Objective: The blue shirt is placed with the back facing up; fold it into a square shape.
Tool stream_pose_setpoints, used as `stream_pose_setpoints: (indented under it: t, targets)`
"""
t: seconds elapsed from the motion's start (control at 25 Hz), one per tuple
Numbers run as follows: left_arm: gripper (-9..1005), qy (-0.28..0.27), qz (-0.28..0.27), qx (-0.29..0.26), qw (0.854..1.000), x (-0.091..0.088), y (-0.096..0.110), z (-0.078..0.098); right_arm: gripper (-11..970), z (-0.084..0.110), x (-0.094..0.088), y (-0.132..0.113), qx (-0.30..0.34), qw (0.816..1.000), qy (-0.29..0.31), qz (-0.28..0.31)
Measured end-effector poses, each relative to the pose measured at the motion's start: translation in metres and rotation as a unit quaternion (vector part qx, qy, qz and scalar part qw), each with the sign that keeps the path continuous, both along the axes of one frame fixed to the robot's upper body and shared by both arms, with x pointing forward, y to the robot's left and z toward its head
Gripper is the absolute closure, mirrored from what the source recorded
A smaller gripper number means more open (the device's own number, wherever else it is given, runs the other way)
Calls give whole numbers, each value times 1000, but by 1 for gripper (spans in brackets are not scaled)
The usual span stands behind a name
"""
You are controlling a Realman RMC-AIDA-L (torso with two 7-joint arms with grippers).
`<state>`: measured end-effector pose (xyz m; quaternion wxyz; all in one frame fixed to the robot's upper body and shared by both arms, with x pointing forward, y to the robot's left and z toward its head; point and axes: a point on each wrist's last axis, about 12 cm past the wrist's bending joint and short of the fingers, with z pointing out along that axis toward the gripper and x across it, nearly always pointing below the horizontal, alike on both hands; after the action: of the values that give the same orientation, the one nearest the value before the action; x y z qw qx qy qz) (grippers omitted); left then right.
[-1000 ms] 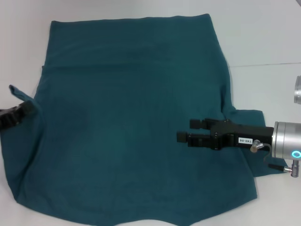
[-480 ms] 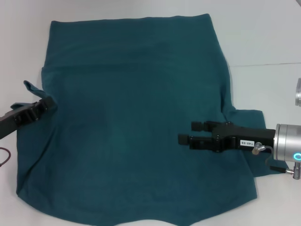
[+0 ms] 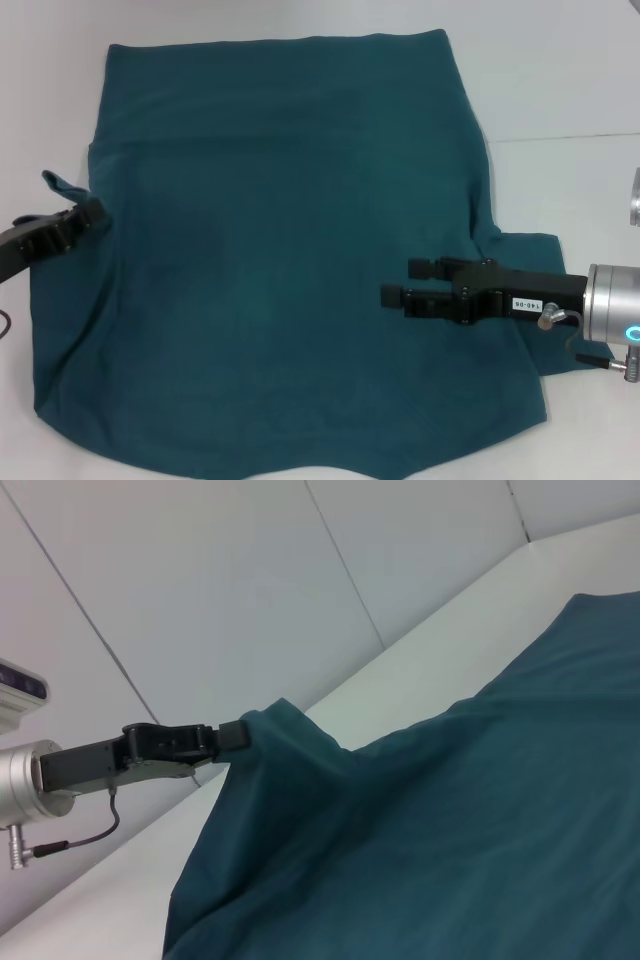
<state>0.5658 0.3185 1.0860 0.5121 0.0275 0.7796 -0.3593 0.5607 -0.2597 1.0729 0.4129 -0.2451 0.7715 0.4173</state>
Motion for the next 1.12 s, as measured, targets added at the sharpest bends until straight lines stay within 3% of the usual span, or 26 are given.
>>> stream_pose_setpoints:
  t: [0.56,1.12]
  targets:
    - [995,-2,36,44,998,6,24,5,62,1,1,0,0,1000,-2,-1]
    - [995,-8,52,105,993,14,33,10,63,1,1,1,2,1000,-1,0]
